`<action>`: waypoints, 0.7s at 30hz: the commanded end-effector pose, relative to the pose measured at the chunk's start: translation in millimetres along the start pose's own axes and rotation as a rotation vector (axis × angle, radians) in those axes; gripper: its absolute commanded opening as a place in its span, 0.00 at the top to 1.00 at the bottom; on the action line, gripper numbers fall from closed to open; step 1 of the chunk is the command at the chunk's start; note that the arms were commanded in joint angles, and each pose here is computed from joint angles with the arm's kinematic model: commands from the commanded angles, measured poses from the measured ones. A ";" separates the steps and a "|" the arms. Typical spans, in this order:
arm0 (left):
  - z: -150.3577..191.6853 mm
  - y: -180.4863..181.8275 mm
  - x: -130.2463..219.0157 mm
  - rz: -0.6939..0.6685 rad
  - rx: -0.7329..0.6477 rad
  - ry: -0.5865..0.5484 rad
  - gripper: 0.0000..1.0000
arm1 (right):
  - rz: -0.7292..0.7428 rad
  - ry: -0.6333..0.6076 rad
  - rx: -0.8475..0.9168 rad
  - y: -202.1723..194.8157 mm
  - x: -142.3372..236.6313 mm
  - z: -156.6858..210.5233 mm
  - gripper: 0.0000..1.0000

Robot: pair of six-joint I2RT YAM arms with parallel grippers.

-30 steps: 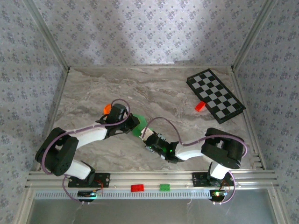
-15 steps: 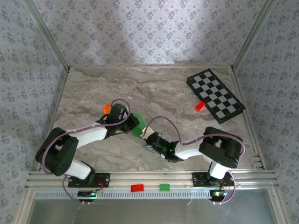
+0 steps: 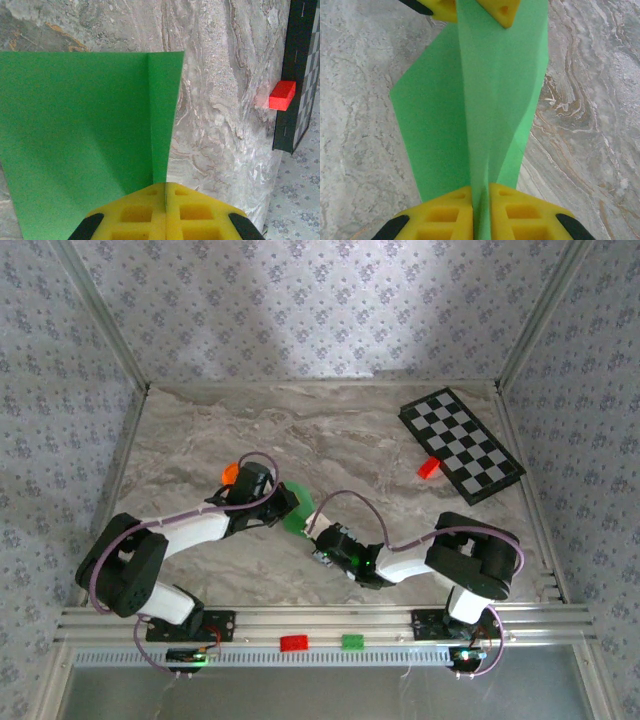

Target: Fold a paper plane with a square sheet of paper (pick it up from the middle)

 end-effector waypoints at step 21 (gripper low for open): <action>-0.9 -5.7 -0.9 0.016 -0.019 0.010 0.93 | -0.043 -0.035 -0.056 -1.5 -0.6 -0.5 0.82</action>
Point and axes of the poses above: each hand's point on the last joint's axis, 136 mm out from that joint toward the fingers, its own x axis back along the fingers, its own y axis along the line the jaws close on, z = x × y, the point moved 8 cm from there along x, back along the fingers, and after that the axes turned 6 degrees about -x, right-handed, at the moved point
